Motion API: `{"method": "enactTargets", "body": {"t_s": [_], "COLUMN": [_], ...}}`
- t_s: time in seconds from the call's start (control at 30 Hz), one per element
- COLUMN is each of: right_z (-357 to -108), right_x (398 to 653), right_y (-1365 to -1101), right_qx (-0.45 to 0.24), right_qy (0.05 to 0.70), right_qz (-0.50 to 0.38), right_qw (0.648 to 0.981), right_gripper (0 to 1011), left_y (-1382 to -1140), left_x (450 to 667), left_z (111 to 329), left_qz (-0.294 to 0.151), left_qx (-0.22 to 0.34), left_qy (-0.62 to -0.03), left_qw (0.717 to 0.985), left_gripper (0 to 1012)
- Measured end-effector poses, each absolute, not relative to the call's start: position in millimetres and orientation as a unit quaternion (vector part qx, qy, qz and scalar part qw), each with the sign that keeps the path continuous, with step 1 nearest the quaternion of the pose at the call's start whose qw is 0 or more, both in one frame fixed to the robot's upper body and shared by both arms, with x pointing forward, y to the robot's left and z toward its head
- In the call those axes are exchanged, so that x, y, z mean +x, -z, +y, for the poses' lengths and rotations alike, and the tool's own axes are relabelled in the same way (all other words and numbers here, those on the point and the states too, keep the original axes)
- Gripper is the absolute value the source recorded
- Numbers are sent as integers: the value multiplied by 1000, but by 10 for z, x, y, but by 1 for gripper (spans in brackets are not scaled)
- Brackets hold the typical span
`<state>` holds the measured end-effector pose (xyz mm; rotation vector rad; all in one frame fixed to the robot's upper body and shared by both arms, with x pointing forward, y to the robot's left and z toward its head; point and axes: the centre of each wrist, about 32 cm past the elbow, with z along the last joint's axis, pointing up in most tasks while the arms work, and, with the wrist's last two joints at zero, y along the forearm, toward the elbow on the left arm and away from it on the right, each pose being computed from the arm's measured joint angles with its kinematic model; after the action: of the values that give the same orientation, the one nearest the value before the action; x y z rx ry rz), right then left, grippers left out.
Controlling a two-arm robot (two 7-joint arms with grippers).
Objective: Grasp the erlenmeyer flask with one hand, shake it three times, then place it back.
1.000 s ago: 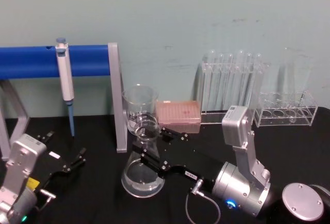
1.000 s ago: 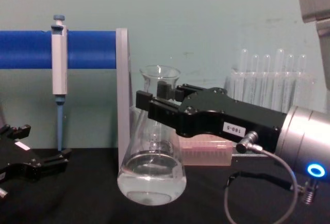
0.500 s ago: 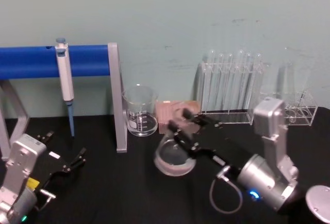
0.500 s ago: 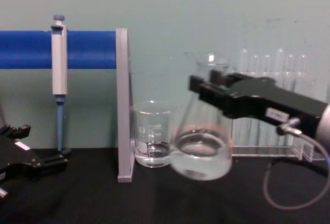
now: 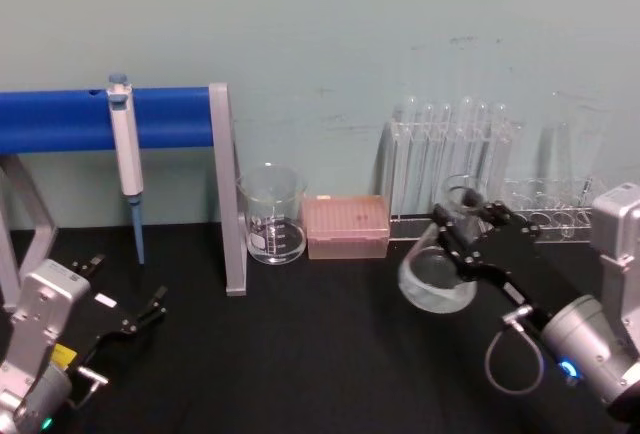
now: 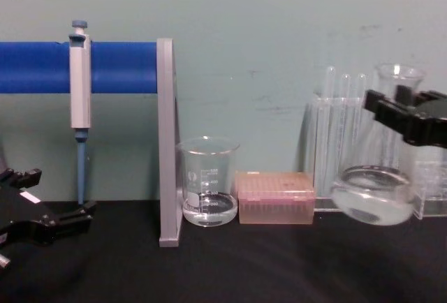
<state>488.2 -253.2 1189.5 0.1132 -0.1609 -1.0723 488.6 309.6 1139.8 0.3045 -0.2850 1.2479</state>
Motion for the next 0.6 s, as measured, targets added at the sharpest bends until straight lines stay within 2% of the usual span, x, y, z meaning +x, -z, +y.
{"method": "enactTargets", "body": {"t_s": [0.23,0.6], "right_z": [-2646,-2677], "right_x": [4847,4841], "right_y": [-11887,-11890], "right_qx": [51,51], "right_qy": [534,537], "right_qz": [-75,-72], "right_qw": [841,839], "right_gripper": [457,457], "left_y": [-11398,-11397], "left_x": [4886,4886], "left_z": [3097,3097], "left_qz": [-132,-132], "left_qx": [141,142], "left_qy": [-580,-580], "left_qw": [791,791], "left_gripper": [1001,1001]}}
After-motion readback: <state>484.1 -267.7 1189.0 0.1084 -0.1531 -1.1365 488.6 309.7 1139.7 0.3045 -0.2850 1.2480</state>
